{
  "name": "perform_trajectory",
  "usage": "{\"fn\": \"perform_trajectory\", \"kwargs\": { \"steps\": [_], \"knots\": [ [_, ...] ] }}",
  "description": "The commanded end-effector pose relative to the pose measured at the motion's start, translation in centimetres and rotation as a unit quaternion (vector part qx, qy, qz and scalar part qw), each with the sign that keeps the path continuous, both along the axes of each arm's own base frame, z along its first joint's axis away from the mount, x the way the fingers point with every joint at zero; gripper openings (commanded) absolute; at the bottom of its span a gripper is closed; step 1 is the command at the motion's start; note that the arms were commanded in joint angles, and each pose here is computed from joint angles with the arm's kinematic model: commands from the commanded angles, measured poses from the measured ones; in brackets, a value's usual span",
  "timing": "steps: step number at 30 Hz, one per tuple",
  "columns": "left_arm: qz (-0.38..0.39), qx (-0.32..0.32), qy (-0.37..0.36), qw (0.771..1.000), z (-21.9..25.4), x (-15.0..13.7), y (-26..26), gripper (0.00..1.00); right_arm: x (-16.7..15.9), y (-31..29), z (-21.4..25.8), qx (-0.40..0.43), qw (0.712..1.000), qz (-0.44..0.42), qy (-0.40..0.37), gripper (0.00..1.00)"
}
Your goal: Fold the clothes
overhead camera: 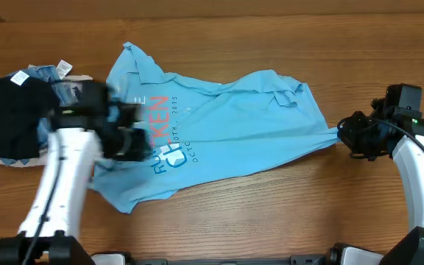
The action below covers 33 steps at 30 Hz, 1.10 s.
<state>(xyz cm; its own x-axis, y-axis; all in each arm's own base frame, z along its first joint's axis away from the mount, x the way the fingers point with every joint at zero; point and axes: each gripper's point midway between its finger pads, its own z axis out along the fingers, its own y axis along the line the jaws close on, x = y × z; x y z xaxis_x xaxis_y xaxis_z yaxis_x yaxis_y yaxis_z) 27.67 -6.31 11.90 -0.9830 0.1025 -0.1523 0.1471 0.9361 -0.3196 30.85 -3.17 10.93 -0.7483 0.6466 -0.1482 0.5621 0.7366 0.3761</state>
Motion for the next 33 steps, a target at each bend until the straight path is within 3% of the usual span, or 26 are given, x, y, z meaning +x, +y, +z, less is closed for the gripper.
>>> {"fn": "perform_trajectory", "kwargs": {
  "steps": [1, 5, 14, 19, 25, 33],
  "knots": [
    [-0.078, -0.009, 0.023, 0.997, -1.5, -3.0, -4.7, 0.30, 0.5, -0.1, 0.8, -0.004, 1.000, 0.004, -0.015, 0.04],
    [-0.079, 0.029, 0.050, 0.995, -3.7, -5.1, -6.1, 0.31, 0.6, -0.1, 0.8, -0.005, 1.000, 0.004, -0.016, 0.04],
    [0.013, 0.167, 0.087, 0.982, -7.5, -7.6, -2.4, 0.40, 0.6, -0.1, 0.8, -0.005, 1.000, 0.003, -0.016, 0.04],
    [0.002, 0.178, 0.107, 0.978, -8.9, -8.6, -2.2, 0.31, 0.6, -0.1, 0.8, -0.005, 1.000, 0.003, -0.016, 0.04],
    [-0.045, 0.196, 0.089, 0.976, -9.2, -9.1, -3.5, 0.31, 0.6, -0.1, 0.8, -0.006, 1.000, 0.003, -0.015, 0.04],
    [-0.042, 0.193, 0.078, 0.977, -10.1, -8.1, -4.0, 0.33, 0.5, -0.1, 0.8, -0.006, 1.000, 0.003, -0.015, 0.04]
  ]
}}
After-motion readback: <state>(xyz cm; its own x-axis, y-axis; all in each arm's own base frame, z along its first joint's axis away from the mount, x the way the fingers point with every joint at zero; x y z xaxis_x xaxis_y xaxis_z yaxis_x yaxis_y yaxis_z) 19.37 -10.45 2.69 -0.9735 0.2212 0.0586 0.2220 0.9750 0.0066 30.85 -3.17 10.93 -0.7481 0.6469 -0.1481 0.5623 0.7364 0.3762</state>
